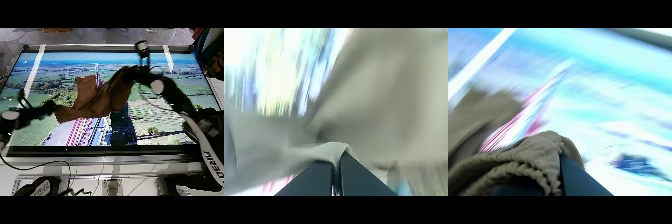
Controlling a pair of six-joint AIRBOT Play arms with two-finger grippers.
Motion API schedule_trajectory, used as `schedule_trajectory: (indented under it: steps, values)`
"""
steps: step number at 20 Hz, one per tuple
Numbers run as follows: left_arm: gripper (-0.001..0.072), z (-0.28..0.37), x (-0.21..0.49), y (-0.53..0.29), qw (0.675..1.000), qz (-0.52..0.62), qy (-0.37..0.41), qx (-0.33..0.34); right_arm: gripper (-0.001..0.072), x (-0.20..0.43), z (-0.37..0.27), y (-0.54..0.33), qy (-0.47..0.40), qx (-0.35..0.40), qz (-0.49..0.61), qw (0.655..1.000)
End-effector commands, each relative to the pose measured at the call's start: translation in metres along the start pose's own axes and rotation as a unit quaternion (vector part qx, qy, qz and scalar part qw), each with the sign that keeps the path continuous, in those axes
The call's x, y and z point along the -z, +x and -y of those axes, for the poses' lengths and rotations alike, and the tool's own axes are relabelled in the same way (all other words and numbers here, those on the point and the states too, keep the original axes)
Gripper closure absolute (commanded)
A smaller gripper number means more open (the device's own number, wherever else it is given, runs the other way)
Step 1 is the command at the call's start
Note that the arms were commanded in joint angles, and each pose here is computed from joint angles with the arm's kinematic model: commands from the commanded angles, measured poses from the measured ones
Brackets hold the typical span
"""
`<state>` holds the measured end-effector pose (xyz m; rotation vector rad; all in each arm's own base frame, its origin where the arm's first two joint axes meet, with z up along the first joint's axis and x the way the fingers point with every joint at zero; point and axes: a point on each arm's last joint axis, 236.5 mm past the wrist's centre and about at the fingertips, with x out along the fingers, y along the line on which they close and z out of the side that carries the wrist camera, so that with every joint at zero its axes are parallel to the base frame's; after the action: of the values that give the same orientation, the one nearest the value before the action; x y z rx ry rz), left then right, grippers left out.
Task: Fold the clothes and pants, and hang the long-sleeved shirts on hangers.
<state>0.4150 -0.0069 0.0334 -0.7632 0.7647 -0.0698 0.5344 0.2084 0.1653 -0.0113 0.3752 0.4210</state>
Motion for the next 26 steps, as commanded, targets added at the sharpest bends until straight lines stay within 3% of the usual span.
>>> schedule_trajectory:
  steps: [1,4,7,11,16,23,26]
  values:
    - [0.0697,0.042,-0.147,-0.065,0.982,0.186,0.025,0.017,0.0676,-0.042,0.121,-0.048,0.138,0.101,0.071,0.983]
    - [0.0698,0.06,-0.234,-0.139,0.953,0.301,0.043,0.016,0.0676,-0.029,0.235,-0.118,0.236,0.2,0.071,0.948]
    - [0.0698,0.041,-0.265,-0.179,0.94,0.339,0.036,-0.023,0.0676,0.045,0.299,-0.181,0.341,0.269,-0.028,0.9]
    - [0.0697,-0.03,-0.207,-0.129,0.973,0.175,0.053,-0.14,0.0676,0.161,0.289,-0.23,0.429,0.263,-0.243,0.829]
    - [0.0694,-0.082,-0.134,-0.08,0.984,-0.007,0.025,-0.178,0.0676,0.198,0.238,-0.229,0.361,0.174,-0.37,0.838]
    - [0.0694,-0.084,-0.144,-0.078,0.984,0.013,0.028,-0.178,0.0677,0.192,0.216,-0.193,0.328,0.147,-0.358,0.862]
    - [0.0695,-0.096,-0.132,-0.082,0.975,-0.027,0.091,-0.201,0.0677,0.194,0.21,-0.193,0.318,0.141,-0.368,0.862]
